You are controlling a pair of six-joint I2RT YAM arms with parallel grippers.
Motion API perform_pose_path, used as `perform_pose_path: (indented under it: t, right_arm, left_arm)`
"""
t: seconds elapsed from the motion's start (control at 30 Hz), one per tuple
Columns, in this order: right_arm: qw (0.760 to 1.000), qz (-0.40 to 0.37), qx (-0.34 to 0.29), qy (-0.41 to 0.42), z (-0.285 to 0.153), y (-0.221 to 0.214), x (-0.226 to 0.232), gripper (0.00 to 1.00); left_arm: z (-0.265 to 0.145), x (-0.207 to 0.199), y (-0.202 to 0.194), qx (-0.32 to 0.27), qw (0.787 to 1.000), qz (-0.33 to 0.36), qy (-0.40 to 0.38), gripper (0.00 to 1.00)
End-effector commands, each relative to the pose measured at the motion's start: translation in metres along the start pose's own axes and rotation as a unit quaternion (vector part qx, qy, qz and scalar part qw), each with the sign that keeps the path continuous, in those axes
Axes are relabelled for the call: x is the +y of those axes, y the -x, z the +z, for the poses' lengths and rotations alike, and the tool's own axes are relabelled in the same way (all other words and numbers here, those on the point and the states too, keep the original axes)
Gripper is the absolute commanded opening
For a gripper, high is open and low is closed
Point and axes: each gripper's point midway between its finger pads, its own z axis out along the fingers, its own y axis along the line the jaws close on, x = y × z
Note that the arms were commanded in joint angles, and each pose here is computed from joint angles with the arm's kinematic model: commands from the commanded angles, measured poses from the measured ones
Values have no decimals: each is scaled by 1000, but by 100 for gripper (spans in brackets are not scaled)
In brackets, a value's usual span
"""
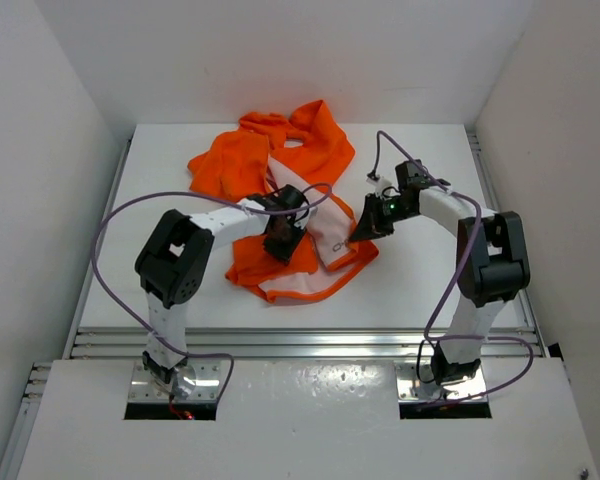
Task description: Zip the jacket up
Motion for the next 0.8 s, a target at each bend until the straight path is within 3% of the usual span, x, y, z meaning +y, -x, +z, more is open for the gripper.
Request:
perform_pose_path:
  t: [0.0, 0.33, 0.37, 0.4, 0.5, 0.67, 0.77]
  right_arm:
    - [1000, -13, -18, -5, 1, 18, 6, 0]
    - [1000, -5, -14, -14, 8, 16, 2, 0]
    - [1000, -5, -17, -15, 6, 16, 3, 0]
    - [1000, -6, -19, -15, 6, 16, 5, 0]
    - [1000, -2, -18, -16, 6, 12, 4, 0]
    - [999, 3, -29, -11, 4, 15, 9, 0]
    - [1000, -3, -30, -6, 5, 17, 14, 0]
  left_arm:
    - [3, 9, 9, -5, 999, -10, 43, 35]
    - [31, 38, -2, 28, 996, 17, 83, 37]
    - [35, 43, -6, 37, 996, 32, 77, 34]
    - [40, 48, -2, 35, 996, 39, 78, 20]
    - [36, 73, 16, 17, 994, 72, 86, 2]
    - [-11, 95, 57, -63, 993, 97, 34, 0]
    - [-43, 100, 58, -99, 987, 129, 13, 0]
